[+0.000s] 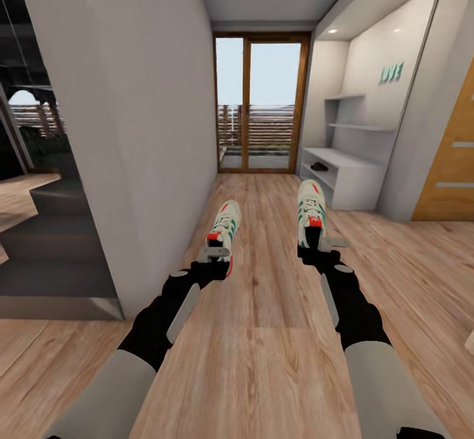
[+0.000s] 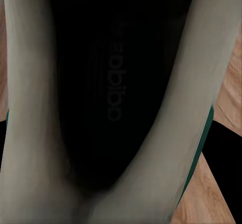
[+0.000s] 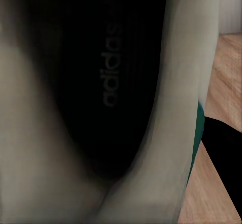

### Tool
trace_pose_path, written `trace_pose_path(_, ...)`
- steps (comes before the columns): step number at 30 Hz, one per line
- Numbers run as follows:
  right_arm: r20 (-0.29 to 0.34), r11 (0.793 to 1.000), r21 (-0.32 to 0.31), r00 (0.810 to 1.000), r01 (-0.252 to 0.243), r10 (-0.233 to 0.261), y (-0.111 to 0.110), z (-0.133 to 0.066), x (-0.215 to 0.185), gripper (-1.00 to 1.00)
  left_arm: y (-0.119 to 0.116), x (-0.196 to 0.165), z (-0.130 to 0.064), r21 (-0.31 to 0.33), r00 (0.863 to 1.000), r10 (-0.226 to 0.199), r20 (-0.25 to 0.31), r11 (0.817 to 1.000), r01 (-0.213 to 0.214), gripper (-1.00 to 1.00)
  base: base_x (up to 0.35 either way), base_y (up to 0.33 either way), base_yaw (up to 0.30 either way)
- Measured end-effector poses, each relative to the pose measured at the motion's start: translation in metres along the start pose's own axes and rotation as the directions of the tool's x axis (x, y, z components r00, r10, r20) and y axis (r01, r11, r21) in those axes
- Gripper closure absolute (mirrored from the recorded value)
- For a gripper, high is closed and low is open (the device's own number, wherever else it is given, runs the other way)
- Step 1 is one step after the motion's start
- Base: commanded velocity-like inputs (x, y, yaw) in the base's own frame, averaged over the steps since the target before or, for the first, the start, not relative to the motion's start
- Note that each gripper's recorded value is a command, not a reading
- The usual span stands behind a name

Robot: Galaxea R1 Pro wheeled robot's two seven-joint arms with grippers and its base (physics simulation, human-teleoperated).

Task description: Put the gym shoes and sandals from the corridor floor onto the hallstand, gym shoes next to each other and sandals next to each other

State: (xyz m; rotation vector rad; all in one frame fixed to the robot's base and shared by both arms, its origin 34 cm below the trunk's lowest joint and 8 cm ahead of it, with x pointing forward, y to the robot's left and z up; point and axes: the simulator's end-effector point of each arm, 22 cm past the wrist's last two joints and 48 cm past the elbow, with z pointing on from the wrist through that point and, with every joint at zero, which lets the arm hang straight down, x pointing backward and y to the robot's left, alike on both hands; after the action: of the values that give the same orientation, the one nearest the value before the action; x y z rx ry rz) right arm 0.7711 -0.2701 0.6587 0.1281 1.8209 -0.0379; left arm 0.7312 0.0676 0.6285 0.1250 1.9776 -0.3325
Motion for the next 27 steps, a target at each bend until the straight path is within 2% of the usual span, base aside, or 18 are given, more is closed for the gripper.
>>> trace_pose_path(27,0.018,1.000,-0.002,1.000,-0.002,0.002,0.000,-0.006,-0.012,1.00,-0.003,-0.011,-0.007,0.001,1.000,0.006,0.019,1.000,-0.006,1.00,0.345,-0.128,0.000)
